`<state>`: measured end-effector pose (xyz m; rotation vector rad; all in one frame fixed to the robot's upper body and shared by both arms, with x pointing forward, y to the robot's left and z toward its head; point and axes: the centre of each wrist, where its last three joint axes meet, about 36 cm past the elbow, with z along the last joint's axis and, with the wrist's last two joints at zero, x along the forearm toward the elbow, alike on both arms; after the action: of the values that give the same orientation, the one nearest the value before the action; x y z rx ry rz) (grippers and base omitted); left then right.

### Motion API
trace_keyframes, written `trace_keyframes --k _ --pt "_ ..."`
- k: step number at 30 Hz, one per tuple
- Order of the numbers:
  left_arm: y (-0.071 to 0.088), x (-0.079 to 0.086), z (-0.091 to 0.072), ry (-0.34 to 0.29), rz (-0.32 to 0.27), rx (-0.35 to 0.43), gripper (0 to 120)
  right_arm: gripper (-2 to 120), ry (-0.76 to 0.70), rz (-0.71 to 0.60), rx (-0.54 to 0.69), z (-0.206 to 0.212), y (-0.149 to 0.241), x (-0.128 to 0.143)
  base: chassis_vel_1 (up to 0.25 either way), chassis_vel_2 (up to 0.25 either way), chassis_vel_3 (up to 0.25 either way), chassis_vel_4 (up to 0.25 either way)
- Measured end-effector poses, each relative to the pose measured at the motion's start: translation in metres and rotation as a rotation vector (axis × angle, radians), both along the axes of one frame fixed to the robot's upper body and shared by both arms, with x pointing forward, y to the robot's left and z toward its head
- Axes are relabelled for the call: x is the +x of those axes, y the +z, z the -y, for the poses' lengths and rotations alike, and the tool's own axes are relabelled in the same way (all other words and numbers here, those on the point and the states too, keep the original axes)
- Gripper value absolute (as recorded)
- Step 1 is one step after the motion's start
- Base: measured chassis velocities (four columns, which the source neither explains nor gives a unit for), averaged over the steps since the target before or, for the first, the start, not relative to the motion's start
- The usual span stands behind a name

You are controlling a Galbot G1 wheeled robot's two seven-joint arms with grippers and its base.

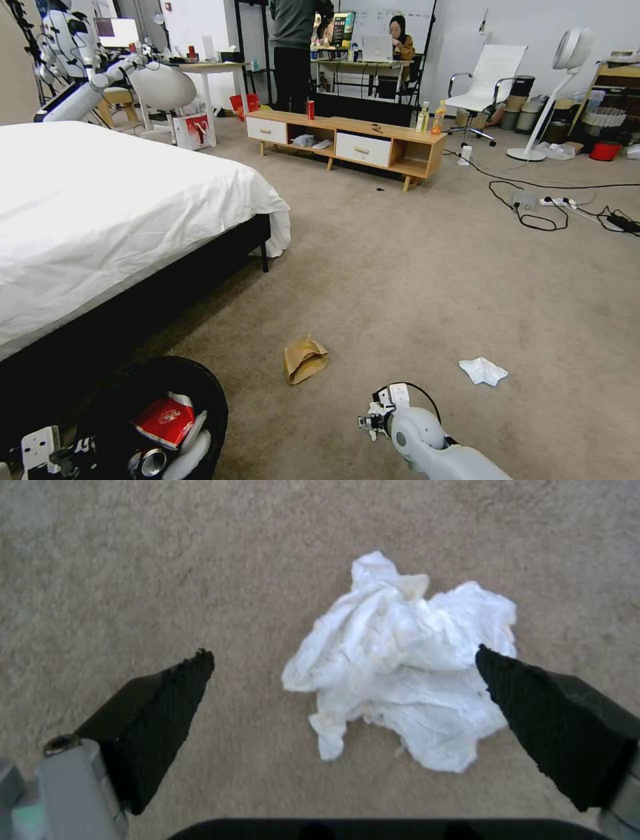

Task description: Pick up the trash bin and place the garbage on the floor into it.

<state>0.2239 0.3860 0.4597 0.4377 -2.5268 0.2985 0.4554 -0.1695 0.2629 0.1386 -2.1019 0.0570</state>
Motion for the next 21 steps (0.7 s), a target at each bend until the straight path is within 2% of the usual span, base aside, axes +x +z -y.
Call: trace_keyframes --k 17,20,21 --pt "-0.004 0.001 -0.001 0.001 -0.002 -0.001 2 100 -0.038 -0.004 -0.057 0.016 -0.031 0.011 0.000 0.000 0.000 0.000" --pt "-0.004 0.001 -0.002 0.002 -0.002 -0.001 2 97 -0.038 -0.003 -0.061 0.016 -0.033 0.011 0.000 0.000 0.000 0.000" --pt "-0.004 0.001 -0.002 0.002 -0.001 -0.001 2 92 -0.035 -0.001 -0.062 0.014 -0.034 0.011 0.000 0.000 0.000 0.000"
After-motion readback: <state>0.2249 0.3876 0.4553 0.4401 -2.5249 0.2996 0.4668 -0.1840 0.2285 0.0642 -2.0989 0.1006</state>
